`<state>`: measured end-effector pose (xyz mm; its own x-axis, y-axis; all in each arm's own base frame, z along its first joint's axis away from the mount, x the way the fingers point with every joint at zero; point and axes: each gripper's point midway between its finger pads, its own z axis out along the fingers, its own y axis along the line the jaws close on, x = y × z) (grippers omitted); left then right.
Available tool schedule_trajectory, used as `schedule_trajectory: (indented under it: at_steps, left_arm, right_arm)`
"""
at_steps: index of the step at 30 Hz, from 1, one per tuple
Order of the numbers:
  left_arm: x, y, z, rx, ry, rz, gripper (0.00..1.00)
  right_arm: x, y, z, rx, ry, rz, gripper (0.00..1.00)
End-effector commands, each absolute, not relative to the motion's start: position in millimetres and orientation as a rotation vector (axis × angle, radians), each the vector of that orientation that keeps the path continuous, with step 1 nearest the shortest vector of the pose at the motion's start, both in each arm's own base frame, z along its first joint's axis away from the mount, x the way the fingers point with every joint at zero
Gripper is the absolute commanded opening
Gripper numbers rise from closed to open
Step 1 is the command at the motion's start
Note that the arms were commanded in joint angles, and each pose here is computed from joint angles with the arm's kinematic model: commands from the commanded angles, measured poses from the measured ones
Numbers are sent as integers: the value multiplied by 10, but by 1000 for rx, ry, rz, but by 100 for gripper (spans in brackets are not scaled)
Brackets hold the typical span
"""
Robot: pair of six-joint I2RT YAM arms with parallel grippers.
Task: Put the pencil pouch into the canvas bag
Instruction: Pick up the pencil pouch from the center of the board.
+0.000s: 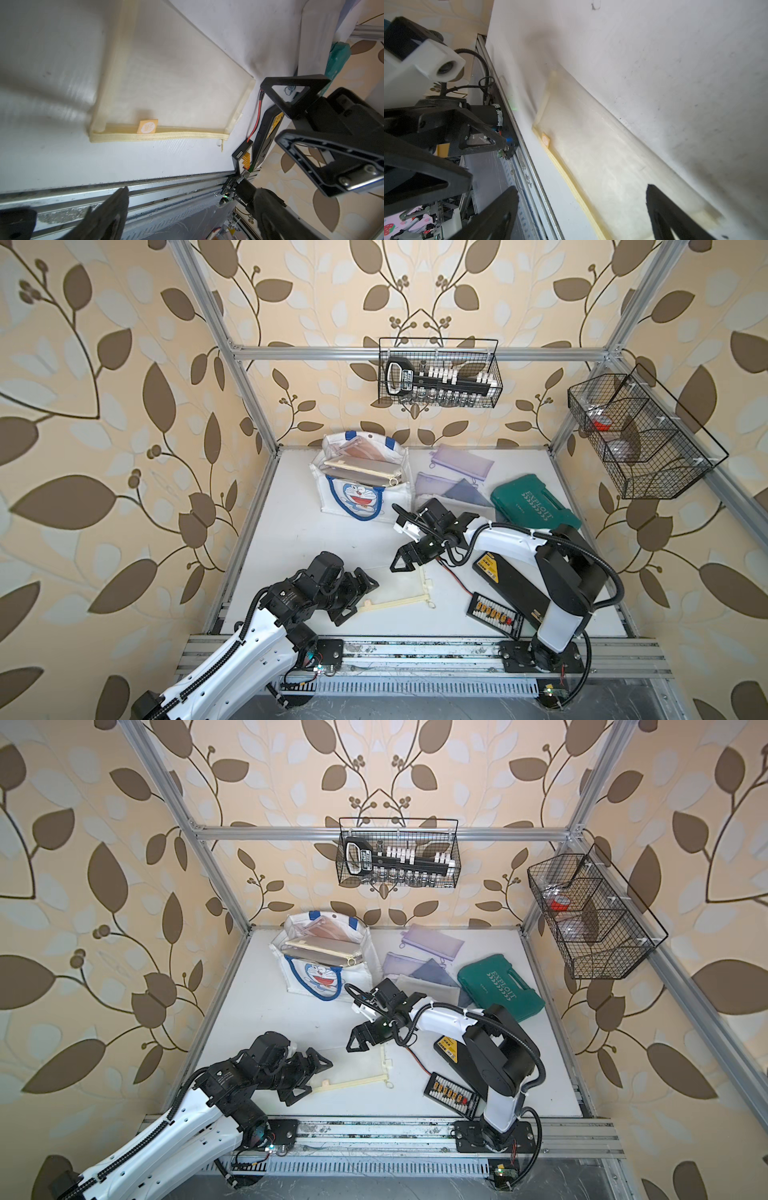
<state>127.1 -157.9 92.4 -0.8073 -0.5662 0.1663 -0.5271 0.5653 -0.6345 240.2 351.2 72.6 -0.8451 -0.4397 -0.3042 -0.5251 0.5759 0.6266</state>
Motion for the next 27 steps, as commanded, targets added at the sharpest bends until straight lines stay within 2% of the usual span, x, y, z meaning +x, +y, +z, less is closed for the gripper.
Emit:
schedule_trajectory:
  at_steps: [1, 9, 15, 27]
  left_arm:
    - [1314, -1687, 861, -1019, 2705, -1148, 95]
    - [1241, -1733, 525, -1045, 2789, -1022, 94]
    - [1349, -1711, 315, -1108, 2727, -991, 93]
    - [1696, -1819, 280, -1053, 2605, -1016, 88]
  right_arm:
    - [2514, 3712, 819, -824, 2599, 1195, 94]
    - [2555, 3819, 571, -827, 2637, 1179, 94]
    - [2439, 3697, 386, -825, 2691, 1150, 92]
    - [2066, 3335, 389, -739, 2731, 1194, 78]
